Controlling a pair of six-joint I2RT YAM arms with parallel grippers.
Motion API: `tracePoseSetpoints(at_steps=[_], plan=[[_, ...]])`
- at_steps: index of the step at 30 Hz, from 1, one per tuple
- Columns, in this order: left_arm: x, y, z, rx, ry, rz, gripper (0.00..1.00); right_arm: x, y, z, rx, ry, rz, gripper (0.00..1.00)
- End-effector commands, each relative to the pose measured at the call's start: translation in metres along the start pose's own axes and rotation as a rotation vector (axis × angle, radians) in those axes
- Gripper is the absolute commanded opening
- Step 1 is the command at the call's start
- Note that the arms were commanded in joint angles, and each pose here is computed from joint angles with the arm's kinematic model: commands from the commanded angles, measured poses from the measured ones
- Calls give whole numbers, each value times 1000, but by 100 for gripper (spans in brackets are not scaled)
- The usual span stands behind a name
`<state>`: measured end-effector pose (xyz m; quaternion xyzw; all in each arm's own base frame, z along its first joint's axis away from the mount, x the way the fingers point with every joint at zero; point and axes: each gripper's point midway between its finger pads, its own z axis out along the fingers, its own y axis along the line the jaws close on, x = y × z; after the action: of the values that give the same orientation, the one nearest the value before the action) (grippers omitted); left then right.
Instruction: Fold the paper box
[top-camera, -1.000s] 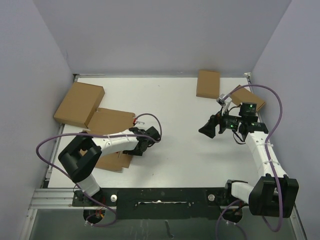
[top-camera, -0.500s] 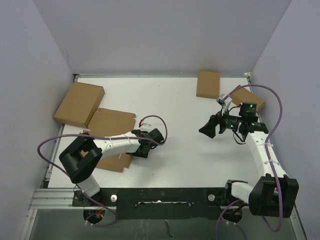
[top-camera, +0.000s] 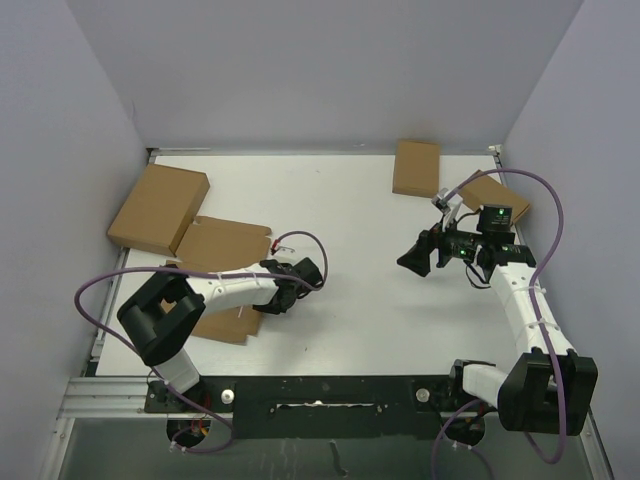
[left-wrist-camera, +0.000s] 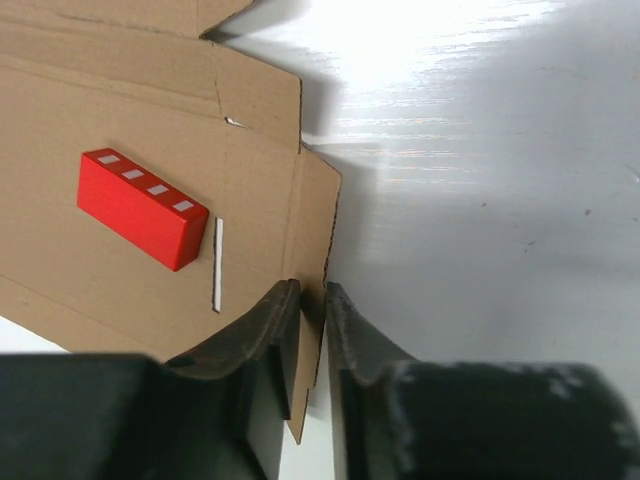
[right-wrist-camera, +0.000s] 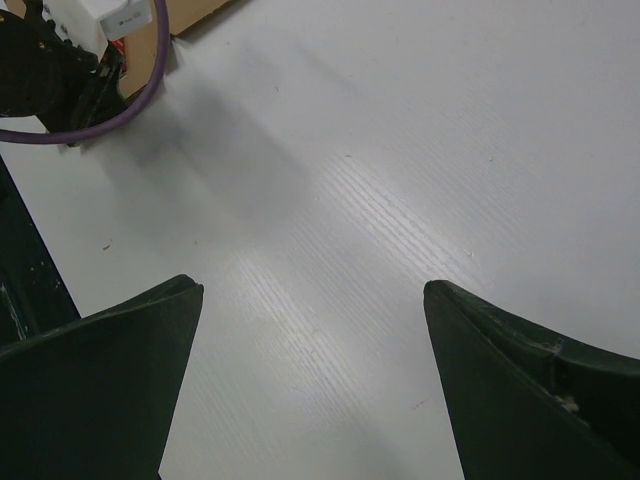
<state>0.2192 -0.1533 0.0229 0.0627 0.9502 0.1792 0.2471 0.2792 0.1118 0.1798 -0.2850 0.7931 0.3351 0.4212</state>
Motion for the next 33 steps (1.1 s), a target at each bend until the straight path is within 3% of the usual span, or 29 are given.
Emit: tracePoseSetpoints(at_steps=[1,6,12,17,23,24,26,30,33], plan=[[-13,-2,-9,6,-48,-22,9,-21,1,-2,4,-47,-93,98],[-26,-26,-30,112,-116,1,2,-21,4,-1,-10,-51,-88,98],[-48,-91,-66,410,-223,46,0,-21,4,3,-31,-56,-48,98],[-67,-152,-96,665,-261,44,0,-18,-19,1,89,-27,-3,98],[-78,-209,-120,795,-272,106,0,-19,-41,-10,196,-27,40,98],[-80,-217,-125,819,-275,109,2,-20,-42,-13,202,-31,41,98],[-84,-232,-135,877,-276,107,15,-22,-45,-17,210,-40,40,98],[-94,-239,-153,941,-271,73,50,-22,-51,-26,218,-50,50,98],[-100,-225,-165,960,-292,62,60,-18,-57,-31,228,-43,58,98]])
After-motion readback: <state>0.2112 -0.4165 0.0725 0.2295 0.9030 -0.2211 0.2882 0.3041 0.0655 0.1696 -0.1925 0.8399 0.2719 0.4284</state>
